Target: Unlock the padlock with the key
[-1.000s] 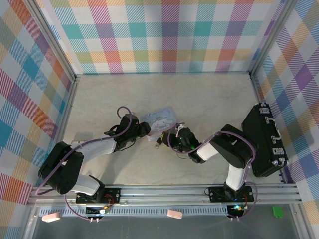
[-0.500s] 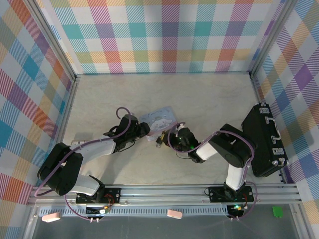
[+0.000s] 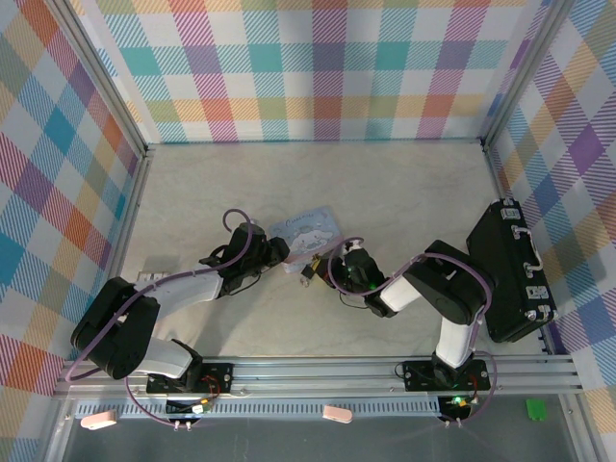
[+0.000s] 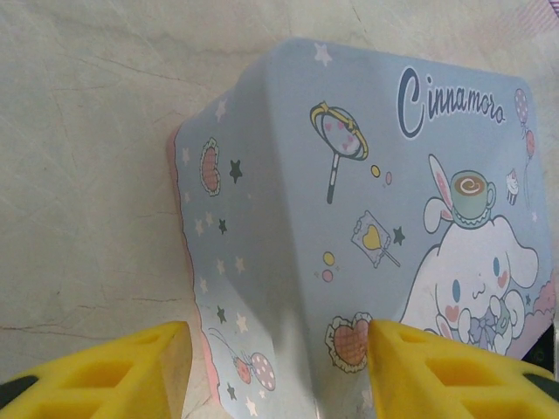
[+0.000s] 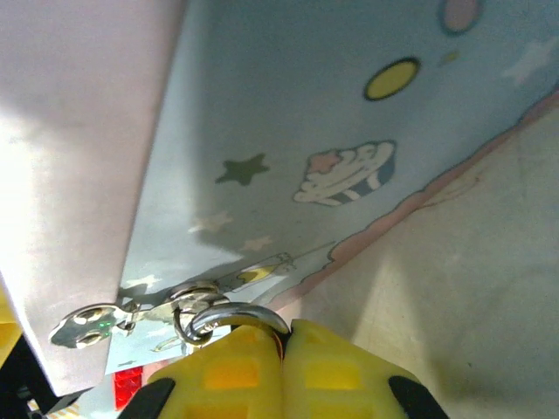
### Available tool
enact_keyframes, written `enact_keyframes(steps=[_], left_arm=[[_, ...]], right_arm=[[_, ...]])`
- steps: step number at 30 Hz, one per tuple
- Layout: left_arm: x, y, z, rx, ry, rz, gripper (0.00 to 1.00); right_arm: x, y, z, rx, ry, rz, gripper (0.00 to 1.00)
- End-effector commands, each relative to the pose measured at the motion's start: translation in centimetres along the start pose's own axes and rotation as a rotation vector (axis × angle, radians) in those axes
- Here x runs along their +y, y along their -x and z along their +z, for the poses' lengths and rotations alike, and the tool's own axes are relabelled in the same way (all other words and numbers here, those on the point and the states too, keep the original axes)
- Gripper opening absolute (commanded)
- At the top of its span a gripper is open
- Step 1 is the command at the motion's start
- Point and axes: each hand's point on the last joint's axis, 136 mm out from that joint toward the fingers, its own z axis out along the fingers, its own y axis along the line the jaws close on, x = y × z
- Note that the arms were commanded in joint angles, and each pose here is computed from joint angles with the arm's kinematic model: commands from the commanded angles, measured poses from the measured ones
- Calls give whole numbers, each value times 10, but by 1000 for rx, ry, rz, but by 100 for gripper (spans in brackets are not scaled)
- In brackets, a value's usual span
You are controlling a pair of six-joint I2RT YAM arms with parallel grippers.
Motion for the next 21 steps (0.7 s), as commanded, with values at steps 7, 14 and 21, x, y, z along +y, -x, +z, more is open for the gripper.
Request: enact_keyframes(steps=[7,14,21], left_arm=[[43,-28,-1,80,140,-4,53],[43,-28,-1,79,138,-5,54],[45,-28,-2,76,151,-6,54]], right_arm=[[5,9,-10,-43,11,100,1],[12,19,-13,-49,42,117,0],[10,27,-20,-75,29,111,0]])
